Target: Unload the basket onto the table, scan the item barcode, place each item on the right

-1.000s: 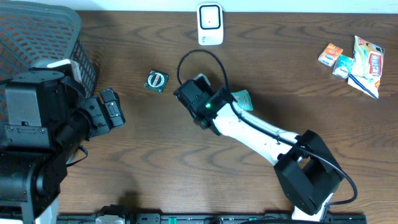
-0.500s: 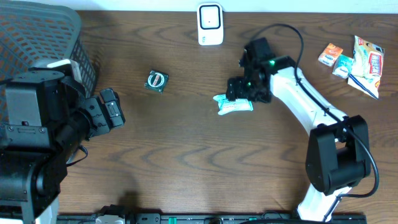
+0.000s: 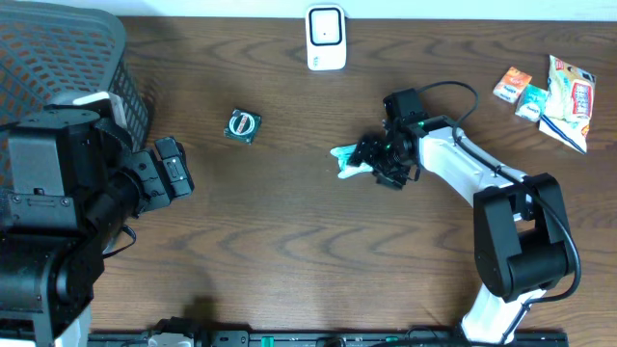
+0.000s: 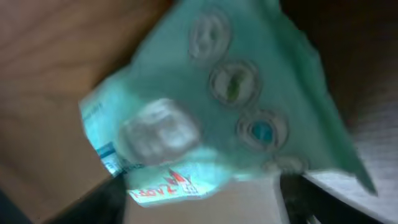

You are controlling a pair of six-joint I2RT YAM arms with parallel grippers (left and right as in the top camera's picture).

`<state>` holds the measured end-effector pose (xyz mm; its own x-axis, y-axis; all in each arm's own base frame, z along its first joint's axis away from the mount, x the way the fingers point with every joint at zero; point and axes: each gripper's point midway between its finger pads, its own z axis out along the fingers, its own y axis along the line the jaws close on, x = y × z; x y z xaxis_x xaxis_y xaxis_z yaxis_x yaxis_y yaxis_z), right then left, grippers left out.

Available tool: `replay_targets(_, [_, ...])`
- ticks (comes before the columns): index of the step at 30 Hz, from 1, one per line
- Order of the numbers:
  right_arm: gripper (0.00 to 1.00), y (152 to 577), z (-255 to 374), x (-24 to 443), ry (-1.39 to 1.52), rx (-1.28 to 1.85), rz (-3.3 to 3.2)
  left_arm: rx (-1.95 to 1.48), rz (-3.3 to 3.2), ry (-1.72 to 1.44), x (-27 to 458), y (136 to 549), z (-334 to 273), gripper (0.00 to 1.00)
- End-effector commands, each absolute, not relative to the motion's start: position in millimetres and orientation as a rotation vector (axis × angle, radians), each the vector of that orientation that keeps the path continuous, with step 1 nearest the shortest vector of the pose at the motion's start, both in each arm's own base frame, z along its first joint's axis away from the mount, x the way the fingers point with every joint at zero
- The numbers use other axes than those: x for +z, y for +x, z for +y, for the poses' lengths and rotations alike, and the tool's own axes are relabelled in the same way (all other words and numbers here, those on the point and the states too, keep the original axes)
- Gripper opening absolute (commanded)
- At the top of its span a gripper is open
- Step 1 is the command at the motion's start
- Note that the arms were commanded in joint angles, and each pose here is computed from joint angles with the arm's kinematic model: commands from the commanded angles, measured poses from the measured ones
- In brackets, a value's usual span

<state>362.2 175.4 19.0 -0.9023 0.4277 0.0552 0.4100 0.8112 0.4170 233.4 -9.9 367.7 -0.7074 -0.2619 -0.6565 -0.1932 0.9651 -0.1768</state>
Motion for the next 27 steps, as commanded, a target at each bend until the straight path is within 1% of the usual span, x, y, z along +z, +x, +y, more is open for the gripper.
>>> replay_targets(1, [0.59,375,171,17,0.799,0.633,2.879,-0.115,2.370,-0.320,370,232,-8,0.98])
replay_targets(2, [0.56,379,172,18,0.791,0.643,2.864,-0.115,2.369,-0.320,370,232,-8,0.98])
replay_targets(6, [0.56,389,173,21,0.773,0.655,2.824,-0.115,2.369,-0.320,370,232,-8,0.98])
replay_targets(12, [0.56,388,160,12,0.813,0.550,2.805,-0.115,2.370,-0.320,370,232,-8,0.97])
replay_targets(15, [0.52,391,156,8,0.814,0.528,2.783,-0.115,2.370,-0.320,370,232,-8,0.98])
replay_targets(16, [0.49,394,158,8,0.785,0.539,2.769,-0.115,2.370,-0.320,370,232,-8,0.98])
replay_targets(18, [0.33,395,159,5,0.763,0.549,2.758,-0.115,2.370,-0.320,370,232,-8,0.98])
replay_targets(19, [0.27,394,159,4,0.760,0.549,2.759,-0.115,2.370,-0.320,370,232,-8,0.98])
replay_targets(23, [0.15,392,161,0,0.721,0.545,2.767,-0.115,2.370,-0.320,370,232,-8,0.98])
replay_targets(25, [0.01,395,162,2,0.649,0.545,2.765,-0.115,2.370,-0.320,370,232,-8,0.98])
replay_targets(27, [0.01,398,170,6,0.575,0.601,2.759,-0.115,2.370,-0.320,370,232,-8,0.98])
